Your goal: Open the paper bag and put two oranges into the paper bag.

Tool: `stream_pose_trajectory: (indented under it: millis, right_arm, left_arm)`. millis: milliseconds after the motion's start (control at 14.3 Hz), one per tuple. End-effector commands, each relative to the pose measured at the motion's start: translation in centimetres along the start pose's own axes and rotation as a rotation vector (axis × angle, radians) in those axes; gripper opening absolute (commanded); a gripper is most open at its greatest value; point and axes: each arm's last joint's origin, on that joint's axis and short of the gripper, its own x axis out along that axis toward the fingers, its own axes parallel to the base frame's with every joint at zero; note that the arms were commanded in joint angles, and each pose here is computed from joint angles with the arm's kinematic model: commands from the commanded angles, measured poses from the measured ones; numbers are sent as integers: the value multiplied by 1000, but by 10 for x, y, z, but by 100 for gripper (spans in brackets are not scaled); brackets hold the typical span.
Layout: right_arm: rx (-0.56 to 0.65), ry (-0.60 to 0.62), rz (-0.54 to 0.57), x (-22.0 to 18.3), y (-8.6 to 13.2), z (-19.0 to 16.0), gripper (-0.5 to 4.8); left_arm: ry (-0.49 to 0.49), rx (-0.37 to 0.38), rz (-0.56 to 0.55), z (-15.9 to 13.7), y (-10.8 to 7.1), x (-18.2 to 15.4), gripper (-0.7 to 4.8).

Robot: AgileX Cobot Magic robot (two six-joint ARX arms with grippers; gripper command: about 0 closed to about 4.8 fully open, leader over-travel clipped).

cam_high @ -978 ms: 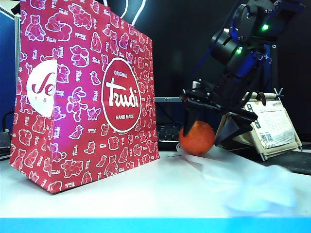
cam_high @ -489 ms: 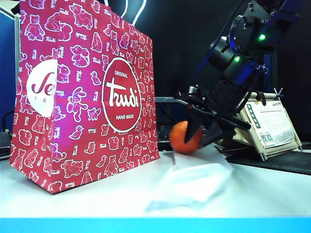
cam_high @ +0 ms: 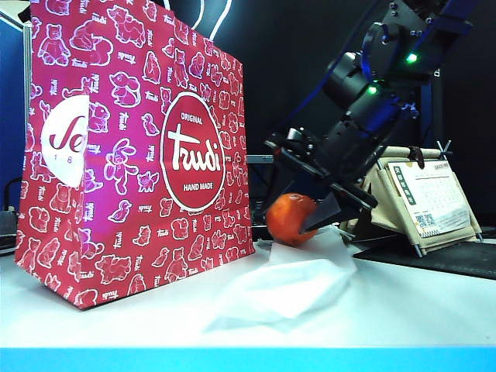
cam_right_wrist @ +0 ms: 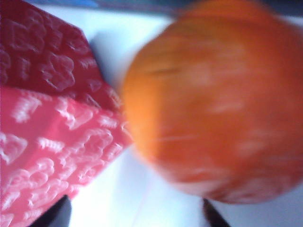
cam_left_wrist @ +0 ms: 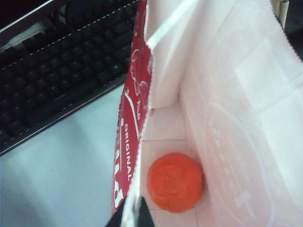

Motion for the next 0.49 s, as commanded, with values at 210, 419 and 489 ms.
stream_pose_trajectory:
  millis: [210,419,489]
  right_arm:
    - [4,-91,-65,-2,1,8,458]
    - [17,-67,-118,-2,-1,4,479]
    - [13,-81,-142,-3,-2,5,479]
  left_arm:
    - [-10,18,28,2,0,-3,-5]
    - [-6,20,42,2,1,-4,-5]
    - [-7,20,43,2,1,-4,-5]
